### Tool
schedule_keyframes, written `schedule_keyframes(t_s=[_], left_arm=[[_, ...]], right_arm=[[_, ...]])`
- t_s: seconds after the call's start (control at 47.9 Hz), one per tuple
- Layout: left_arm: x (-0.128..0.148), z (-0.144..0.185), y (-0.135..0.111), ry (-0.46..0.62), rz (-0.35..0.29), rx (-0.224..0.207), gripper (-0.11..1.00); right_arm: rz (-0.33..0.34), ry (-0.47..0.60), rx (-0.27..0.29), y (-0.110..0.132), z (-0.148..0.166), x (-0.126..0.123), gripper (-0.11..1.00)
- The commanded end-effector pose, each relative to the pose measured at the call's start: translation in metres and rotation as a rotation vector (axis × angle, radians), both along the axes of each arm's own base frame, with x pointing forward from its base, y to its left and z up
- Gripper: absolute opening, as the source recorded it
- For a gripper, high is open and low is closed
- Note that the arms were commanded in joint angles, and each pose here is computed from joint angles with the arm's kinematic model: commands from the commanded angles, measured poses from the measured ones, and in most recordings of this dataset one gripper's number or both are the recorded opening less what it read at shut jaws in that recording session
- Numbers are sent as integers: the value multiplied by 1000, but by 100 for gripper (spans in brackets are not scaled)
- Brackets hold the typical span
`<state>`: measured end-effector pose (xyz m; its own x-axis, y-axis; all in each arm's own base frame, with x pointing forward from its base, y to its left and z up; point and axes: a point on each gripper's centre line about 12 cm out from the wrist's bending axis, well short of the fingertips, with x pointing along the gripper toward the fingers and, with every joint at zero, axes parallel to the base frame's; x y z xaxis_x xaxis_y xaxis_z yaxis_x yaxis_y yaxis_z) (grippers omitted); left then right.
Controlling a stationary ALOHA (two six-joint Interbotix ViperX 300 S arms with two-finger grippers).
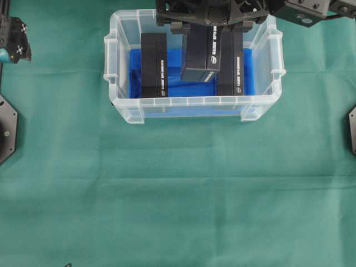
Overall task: Take out the box from the case.
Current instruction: 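Lift the middle box up and out of the case toward the front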
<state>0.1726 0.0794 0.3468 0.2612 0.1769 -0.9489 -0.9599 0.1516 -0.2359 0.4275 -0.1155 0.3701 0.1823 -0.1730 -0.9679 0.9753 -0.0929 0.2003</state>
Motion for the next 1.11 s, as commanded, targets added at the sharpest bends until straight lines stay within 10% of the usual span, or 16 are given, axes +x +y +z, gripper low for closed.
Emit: schedule_keyframes(t_s=[0.0, 0.626, 1.085], left_arm=[[1, 4, 0, -16, -2, 6, 98], [-1, 4, -1, 3, -3, -1, 98], [-6, 3, -3, 31, 0, -13, 98]], right_arm=[[3, -69, -21, 3, 29, -11, 66], [8, -68, -18, 4, 29, -10, 66], [62, -23, 6, 51, 28, -8, 66]])
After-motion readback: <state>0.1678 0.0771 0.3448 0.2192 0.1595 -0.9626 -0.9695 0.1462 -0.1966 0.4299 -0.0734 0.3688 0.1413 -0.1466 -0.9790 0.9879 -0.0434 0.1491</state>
